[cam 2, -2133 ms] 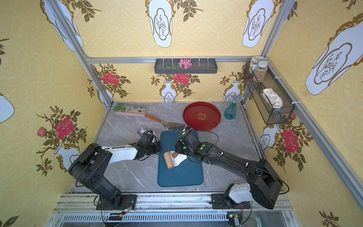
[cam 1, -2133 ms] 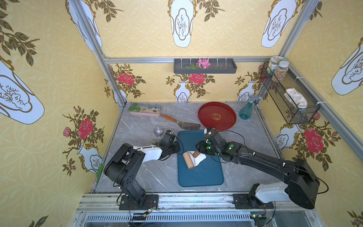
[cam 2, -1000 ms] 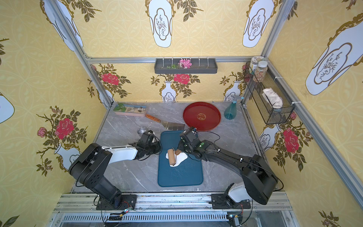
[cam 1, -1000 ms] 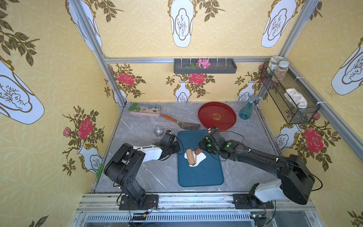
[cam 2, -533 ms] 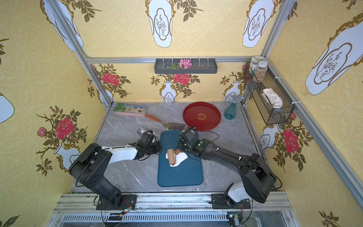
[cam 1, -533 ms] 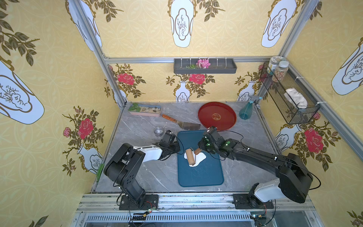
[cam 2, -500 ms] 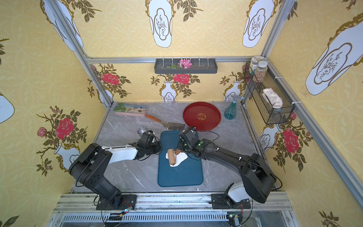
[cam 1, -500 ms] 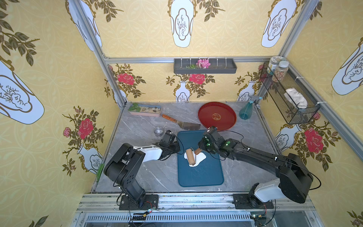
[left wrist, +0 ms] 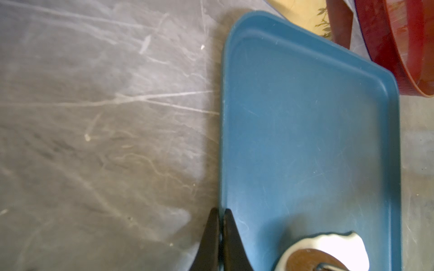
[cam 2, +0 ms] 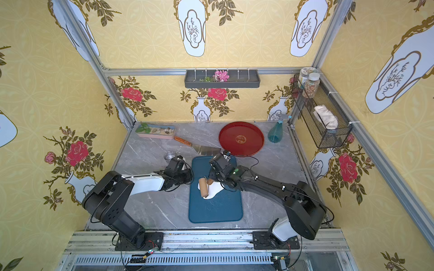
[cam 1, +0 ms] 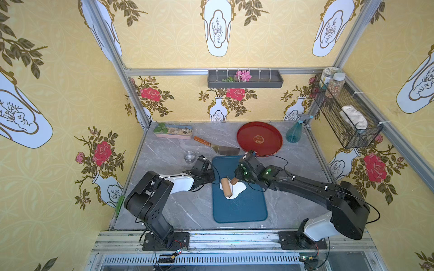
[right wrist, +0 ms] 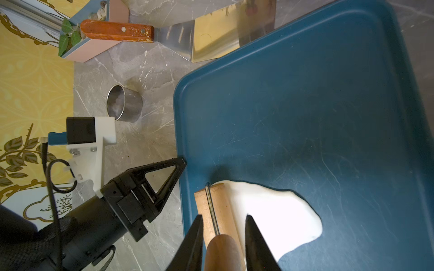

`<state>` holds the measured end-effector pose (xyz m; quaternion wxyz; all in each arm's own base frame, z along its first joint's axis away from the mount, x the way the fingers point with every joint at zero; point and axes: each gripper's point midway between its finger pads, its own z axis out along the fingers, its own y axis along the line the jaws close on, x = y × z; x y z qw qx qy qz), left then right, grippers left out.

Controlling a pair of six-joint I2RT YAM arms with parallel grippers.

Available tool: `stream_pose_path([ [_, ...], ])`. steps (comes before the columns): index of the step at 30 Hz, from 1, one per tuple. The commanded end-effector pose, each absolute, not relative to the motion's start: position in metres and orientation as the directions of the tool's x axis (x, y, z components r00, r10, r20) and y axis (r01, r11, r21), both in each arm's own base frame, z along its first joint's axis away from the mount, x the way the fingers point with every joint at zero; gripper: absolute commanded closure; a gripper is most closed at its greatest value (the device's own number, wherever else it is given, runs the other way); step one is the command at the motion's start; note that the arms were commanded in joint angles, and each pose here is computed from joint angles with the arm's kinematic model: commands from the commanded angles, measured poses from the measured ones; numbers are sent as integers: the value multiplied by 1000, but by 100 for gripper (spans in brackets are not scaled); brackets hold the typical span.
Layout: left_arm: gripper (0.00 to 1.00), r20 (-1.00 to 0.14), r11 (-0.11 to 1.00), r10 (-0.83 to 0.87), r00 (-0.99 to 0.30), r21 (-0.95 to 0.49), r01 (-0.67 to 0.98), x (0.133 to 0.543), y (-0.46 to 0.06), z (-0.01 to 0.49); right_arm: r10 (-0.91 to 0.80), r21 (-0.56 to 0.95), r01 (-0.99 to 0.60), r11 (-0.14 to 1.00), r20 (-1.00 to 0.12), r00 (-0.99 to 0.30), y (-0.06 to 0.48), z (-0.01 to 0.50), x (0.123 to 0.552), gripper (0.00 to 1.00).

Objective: Roll out the dumpling wrappers from the dough
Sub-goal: Flatten out the dough on the work surface.

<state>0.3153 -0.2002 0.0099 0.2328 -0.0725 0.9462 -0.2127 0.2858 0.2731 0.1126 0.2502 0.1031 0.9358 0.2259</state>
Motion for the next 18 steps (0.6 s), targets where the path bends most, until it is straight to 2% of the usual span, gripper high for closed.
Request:
stream_pose_path([
  [1, 100, -343, 936, -205, -917, -342, -81, 293, -181, -13, 247, 332, 120, 936, -372, -895, 241, 84, 265, 100],
  [7, 100, -342, 936, -204, -917, -343, -81, 294, -181, -13, 255, 322, 128, 938, -392, -884, 229, 94, 265, 100],
  [18, 100, -343, 936, -205, -917, -342, -81, 294, -181, -13, 217, 316, 98, 944, -368, -904, 256, 81, 259, 100],
])
